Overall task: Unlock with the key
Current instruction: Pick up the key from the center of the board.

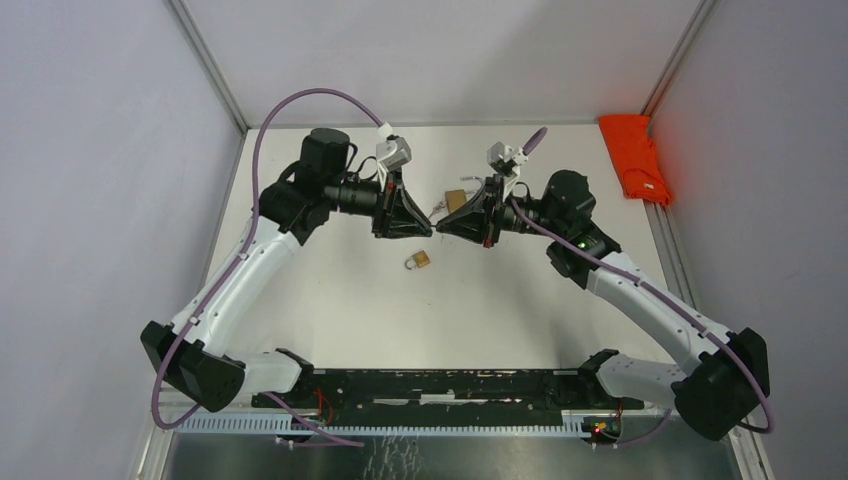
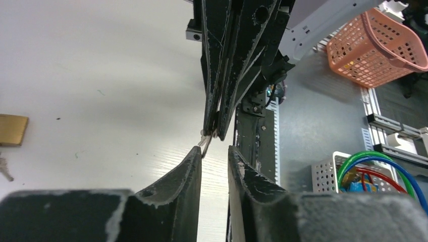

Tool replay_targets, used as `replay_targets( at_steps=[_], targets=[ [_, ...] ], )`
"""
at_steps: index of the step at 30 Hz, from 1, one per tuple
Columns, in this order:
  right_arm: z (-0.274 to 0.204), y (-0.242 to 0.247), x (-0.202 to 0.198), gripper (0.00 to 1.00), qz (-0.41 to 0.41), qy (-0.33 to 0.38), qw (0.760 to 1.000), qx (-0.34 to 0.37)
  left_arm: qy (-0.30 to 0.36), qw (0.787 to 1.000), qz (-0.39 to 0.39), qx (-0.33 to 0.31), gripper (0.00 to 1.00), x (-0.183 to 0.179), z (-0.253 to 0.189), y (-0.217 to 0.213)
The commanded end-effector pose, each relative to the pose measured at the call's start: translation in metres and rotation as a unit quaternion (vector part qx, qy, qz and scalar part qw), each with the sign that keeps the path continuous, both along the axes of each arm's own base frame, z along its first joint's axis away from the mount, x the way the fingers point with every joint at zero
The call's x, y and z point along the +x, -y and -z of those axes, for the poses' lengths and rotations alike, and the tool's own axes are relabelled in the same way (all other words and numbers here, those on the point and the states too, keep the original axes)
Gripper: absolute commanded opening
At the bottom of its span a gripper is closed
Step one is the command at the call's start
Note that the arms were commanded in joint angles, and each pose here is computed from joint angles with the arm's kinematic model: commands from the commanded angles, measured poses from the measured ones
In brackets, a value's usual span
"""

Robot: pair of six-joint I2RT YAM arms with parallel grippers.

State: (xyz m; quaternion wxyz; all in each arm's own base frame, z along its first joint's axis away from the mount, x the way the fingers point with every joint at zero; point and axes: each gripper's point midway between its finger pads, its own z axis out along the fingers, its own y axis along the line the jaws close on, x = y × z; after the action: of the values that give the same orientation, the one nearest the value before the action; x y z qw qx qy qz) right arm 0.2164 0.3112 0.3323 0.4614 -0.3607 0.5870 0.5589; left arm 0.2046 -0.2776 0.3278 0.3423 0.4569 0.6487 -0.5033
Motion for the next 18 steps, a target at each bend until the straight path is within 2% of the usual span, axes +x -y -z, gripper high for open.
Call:
replay_targets(
  at_steps=[1,8,11,14,18],
  targets=[
    [-0.024,0.016,0.014,0.0,0.068,0.041,0.997,0.006,0.039,0.998,-0.038,-0.019,0.34,0.005,-0.024,-0.003],
    [-0.03,0.029,0.013,0.0,0.085,0.048,0.995,0.009,0.049,0.995,-0.086,-0.004,0.36,0.019,-0.023,-0.008],
    [-0.025,0.035,0.016,0.0,0.099,0.046,0.994,-0.001,0.043,0.99,-0.131,0.017,0.39,0.037,-0.013,-0.011],
    [-0.015,0.049,0.031,0.0,0.143,0.042,0.988,-0.027,0.016,0.982,-0.177,0.058,0.41,0.064,0.01,-0.012],
    [-0.004,0.072,0.046,0.0,0.188,0.032,0.981,-0.042,-0.089,0.957,-0.234,0.143,0.4,0.098,0.07,-0.009]
  ],
)
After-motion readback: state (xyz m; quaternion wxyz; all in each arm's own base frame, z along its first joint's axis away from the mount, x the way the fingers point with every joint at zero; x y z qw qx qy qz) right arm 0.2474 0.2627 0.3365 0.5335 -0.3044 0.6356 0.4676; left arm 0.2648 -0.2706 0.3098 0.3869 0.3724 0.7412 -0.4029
